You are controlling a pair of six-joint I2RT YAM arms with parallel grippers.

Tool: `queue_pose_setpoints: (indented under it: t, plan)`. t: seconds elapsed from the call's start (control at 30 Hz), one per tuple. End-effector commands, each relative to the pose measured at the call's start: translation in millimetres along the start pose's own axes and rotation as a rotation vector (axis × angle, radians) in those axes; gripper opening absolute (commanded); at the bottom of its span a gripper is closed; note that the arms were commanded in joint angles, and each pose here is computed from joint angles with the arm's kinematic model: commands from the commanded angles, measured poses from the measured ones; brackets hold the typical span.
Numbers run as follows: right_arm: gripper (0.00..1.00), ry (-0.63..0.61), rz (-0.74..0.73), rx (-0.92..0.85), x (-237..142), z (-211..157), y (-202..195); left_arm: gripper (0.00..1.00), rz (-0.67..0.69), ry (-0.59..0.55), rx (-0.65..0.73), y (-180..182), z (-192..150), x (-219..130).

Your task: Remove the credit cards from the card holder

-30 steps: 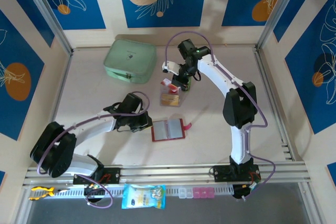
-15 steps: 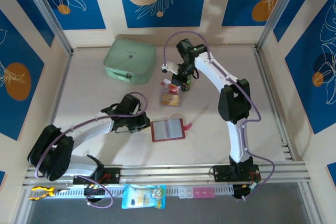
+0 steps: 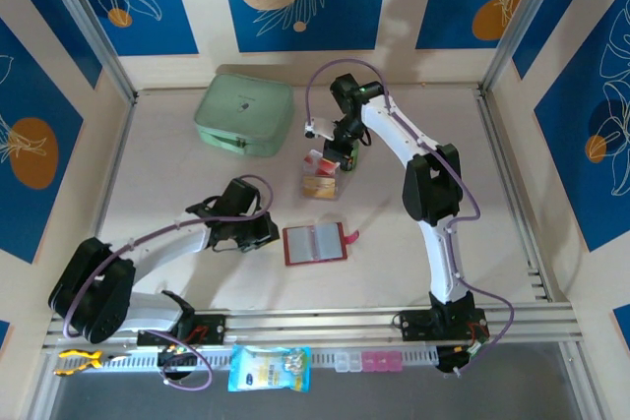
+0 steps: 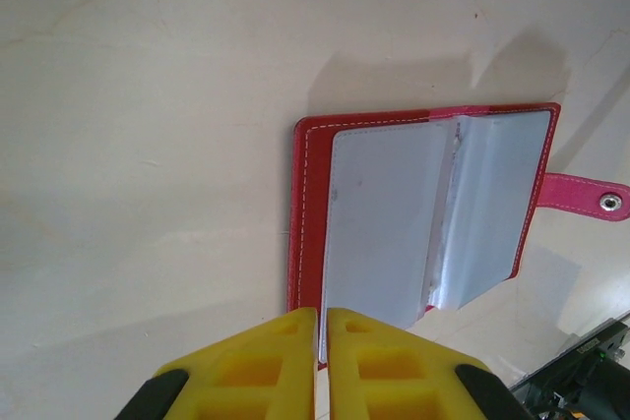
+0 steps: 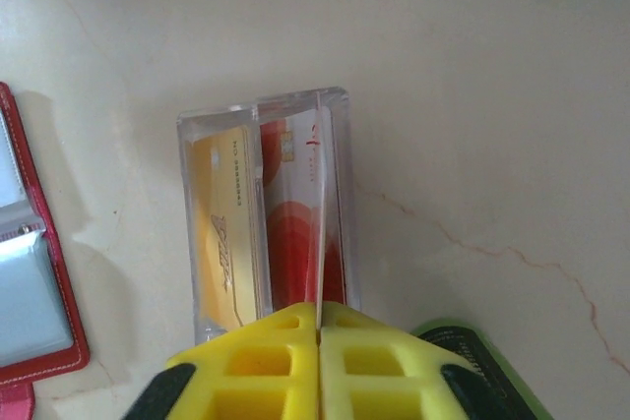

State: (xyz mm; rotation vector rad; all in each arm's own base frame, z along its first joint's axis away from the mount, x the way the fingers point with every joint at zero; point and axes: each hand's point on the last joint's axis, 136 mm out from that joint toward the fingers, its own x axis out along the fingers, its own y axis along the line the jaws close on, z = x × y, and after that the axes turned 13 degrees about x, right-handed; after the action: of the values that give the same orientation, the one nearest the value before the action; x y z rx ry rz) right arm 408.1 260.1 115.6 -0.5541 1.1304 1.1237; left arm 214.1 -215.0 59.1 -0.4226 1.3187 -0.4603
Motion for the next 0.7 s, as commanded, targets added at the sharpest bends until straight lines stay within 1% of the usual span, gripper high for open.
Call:
queue_pose_setpoints:
  t: [0.0, 0.03, 0.1, 0.3, 0.4, 0.47, 0.57, 0.6, 0.67]
  plan:
    - [0.16, 0.027, 0.001, -0.014, -1.3, -4.7, 0.2, 0.11, 0.020, 0.001, -0.002, 9.3, -3.0, -3.4]
    - [0.20, 0.024, -0.008, -0.016, -3.5, -3.5, -0.3, 0.11, 0.021, 0.000, -0.004, 9.5, -2.7, -4.0]
    - [0.24, 0.017, -0.033, -0.019, -8.9, -2.0, -2.4, 0.10, 0.022, 0.000, -0.004, 9.8, -1.8, -5.2]
    - [0.25, -0.036, -0.088, -0.009, -35.9, 8.0, 0.3, 0.11, 0.034, -0.013, 0.006, 12.8, 4.2, -12.6]
    - [0.26, -0.104, -0.088, 0.045, -54.4, 12.9, 7.0, 0.11, 0.065, -0.024, 0.034, 16.1, 13.4, -19.9]
    - [0.30, -0.161, -0.084, 0.093, -66.4, 14.3, 12.4, 0.13, 0.099, -0.032, 0.059, 19.7, 21.7, -25.8]
    - [0.37, -0.238, -0.083, 0.172, -80.0, 9.8, 22.3, 0.18, 0.167, -0.053, 0.112, 25.9, 36.9, -36.1]
    - [0.39, -0.261, -0.084, 0.198, -83.6, 6.7, 26.1, 0.22, 0.200, -0.062, 0.132, 29.7, 42.4, -40.1]
    - [0.49, -0.298, -0.087, 0.255, -88.6, -1.3, 31.9, 0.34, 0.258, -0.080, 0.164, 36.9, 53.2, -48.0]
